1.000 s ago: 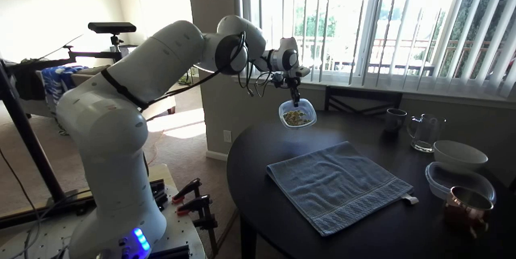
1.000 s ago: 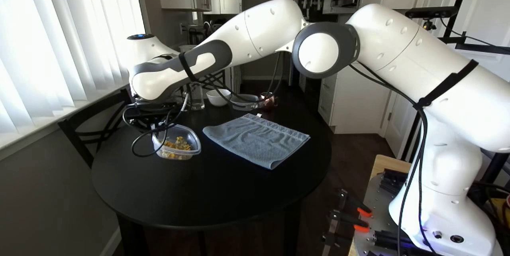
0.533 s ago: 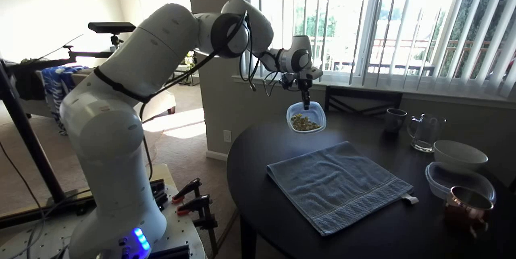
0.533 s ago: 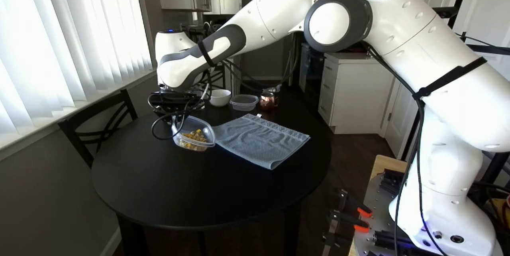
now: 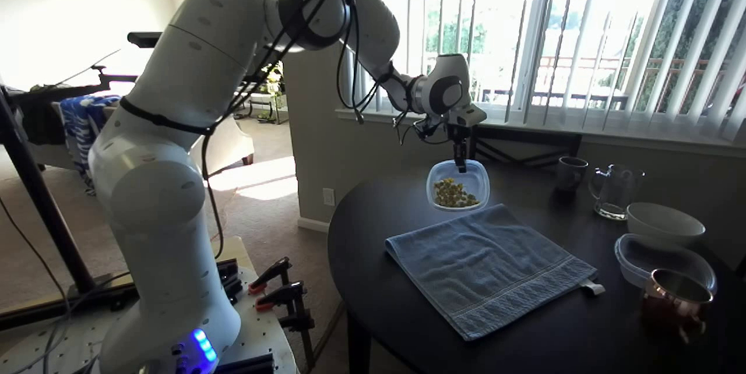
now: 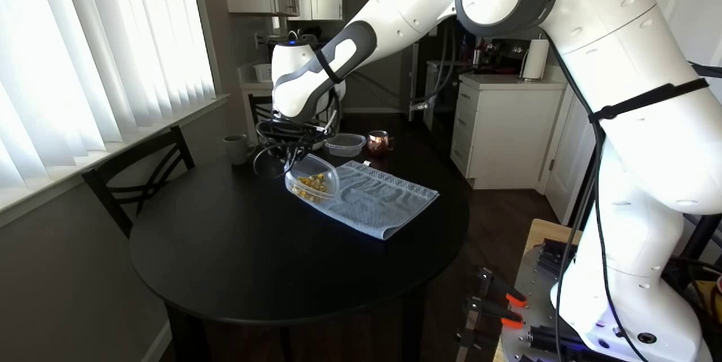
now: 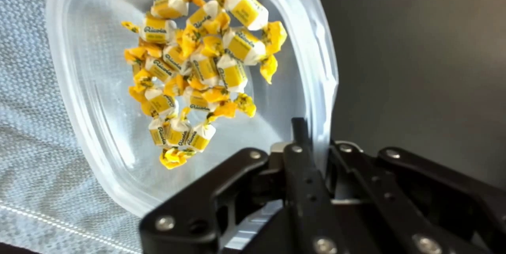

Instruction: Pour the contents in the bowl onto the blue towel.

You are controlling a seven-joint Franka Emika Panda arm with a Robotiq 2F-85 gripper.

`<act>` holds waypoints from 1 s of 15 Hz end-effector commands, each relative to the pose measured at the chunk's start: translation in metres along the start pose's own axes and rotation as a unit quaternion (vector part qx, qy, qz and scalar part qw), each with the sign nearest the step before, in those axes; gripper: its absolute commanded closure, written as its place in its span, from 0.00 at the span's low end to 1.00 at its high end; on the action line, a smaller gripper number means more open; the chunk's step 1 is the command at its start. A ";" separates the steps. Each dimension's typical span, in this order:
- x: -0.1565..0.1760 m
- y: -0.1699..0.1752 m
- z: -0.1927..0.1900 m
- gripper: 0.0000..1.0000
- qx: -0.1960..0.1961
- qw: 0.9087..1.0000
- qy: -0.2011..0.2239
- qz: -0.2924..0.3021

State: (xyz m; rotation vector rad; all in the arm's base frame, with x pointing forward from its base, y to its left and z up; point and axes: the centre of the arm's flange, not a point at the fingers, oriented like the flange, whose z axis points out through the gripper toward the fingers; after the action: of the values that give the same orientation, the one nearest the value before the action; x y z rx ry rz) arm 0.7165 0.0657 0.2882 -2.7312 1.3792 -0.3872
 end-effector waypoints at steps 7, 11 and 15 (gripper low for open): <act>-0.009 0.055 -0.027 0.99 -0.041 0.971 0.126 0.200; -0.019 0.042 -0.024 0.99 -0.052 0.949 0.214 0.225; -0.028 0.031 -0.011 0.99 -0.067 0.918 0.328 0.214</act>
State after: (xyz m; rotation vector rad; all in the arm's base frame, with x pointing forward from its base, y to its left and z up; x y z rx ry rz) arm 0.6746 0.0586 0.2957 -2.3868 2.1106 -1.0692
